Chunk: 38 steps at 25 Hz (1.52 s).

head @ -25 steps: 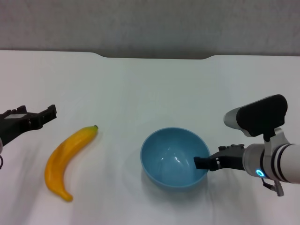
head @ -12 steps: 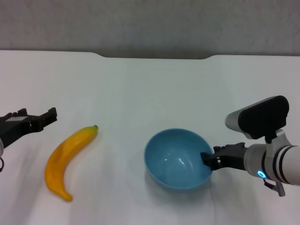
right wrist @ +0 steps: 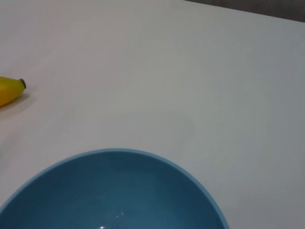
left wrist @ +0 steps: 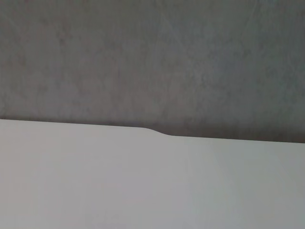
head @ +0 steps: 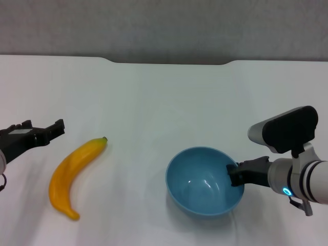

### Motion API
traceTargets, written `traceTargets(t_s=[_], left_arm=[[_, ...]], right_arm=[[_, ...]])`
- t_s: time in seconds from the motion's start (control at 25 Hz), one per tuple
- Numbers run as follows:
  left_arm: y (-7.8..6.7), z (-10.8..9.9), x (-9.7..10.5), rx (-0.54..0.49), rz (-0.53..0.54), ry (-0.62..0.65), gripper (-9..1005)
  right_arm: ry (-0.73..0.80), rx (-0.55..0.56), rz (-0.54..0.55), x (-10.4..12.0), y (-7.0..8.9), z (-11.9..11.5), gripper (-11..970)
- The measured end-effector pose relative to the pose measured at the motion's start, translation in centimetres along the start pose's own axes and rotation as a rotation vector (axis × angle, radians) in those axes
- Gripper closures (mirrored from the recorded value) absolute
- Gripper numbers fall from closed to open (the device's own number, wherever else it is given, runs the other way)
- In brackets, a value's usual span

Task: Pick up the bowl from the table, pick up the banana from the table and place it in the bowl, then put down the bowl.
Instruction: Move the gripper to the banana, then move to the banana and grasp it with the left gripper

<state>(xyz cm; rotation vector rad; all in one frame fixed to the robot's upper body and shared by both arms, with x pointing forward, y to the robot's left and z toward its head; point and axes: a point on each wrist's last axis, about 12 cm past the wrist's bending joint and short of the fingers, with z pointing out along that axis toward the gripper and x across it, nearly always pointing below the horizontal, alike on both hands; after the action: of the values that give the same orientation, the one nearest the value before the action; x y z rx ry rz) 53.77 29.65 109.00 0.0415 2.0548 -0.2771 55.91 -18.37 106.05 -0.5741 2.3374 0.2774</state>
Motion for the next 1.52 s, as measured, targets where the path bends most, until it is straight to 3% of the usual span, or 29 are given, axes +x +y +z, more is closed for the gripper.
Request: traceTargets(t_s=[0.2, 0.4, 0.6, 1.12, 1.52], left_arm=[[-0.1, -0.1, 0.3, 0.012, -0.005, 0.014, 112], [-0.9, -0.5, -0.7, 0.105, -0.014, 0.067, 111], [-1.5, 0.1, -1.1, 0.141, 0.096, 0.115, 110], [-0.9, 2.8, 1.1, 0.022, 0.307, 0.141, 107], [-1.7, 4.6, 3.5, 0.048, 0.32, 0.234, 108]], right_arm=[[-0.014, 0.004, 0.009, 0.0, -0.1, -0.1, 861], [-0.089, 0.042, 0.01, -0.8, -1.0, -1.8, 909], [-0.154, 0.095, 0.008, -1.6, -2.1, -3.7, 912], [-0.201, 0.098, -0.01, -1.9, -1.8, -4.9, 915], [-0.214, 0.092, -0.022, -1.9, -1.5, -4.9, 914]])
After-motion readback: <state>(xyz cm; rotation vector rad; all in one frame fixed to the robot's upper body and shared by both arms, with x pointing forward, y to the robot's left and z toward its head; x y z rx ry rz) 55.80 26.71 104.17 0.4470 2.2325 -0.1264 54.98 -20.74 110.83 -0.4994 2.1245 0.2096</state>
